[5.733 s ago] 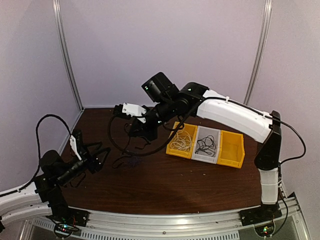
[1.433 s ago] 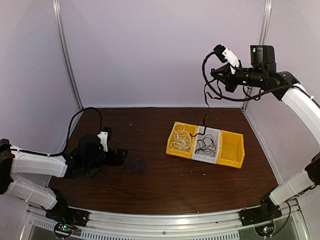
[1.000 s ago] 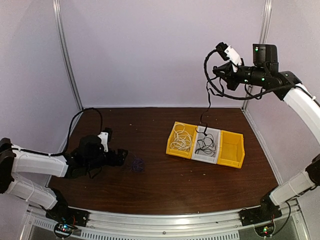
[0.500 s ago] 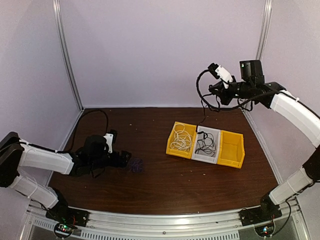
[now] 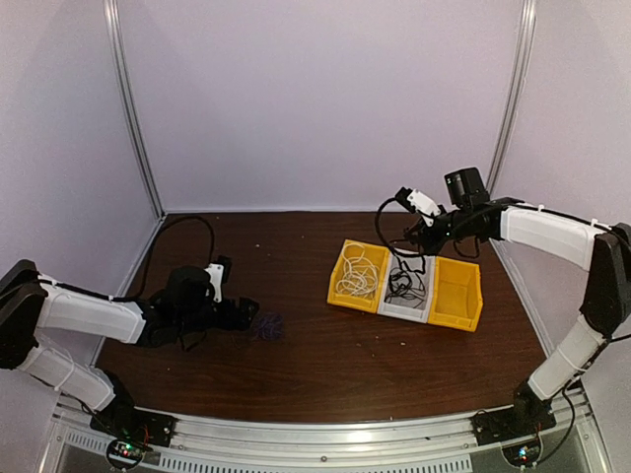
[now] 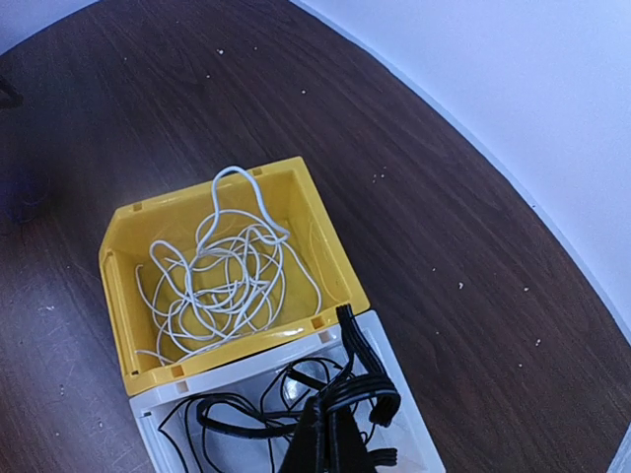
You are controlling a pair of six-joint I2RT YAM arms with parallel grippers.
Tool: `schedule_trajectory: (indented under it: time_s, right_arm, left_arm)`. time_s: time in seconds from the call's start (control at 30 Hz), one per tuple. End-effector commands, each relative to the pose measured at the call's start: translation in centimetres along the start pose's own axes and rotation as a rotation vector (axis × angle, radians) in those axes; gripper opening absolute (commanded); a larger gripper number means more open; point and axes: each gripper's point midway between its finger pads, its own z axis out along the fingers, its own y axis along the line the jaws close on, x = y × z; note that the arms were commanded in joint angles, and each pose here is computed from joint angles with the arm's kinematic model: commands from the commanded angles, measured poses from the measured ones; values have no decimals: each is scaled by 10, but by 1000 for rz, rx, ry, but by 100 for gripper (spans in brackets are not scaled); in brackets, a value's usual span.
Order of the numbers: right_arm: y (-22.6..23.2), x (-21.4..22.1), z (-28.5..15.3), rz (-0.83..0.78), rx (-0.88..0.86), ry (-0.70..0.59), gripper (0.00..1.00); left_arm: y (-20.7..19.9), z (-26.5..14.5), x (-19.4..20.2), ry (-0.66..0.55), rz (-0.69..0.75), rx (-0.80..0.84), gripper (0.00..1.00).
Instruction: Untangle the cables
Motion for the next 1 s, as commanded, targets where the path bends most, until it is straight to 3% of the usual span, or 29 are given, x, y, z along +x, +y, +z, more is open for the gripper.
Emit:
schedule_trajectory:
  time_s: [0.0,0.63,0.87,0.97]
  right_arm:
    - [6,10,8,-11,-38,-2,0]
    - [26,66,43,8,-170,180,0]
    - [33,74,36,-26,-202,217,0]
    - [52,83,25,-69,-314,291,0]
  left_arm:
    - [-5,0,-17,-41,-20,15,95]
    - [-9,6,-13,-26,-43,35,93]
    - [-9,8,-11,-24,-47,39,93]
    - [-10,8,-11,-23,-49,45,94]
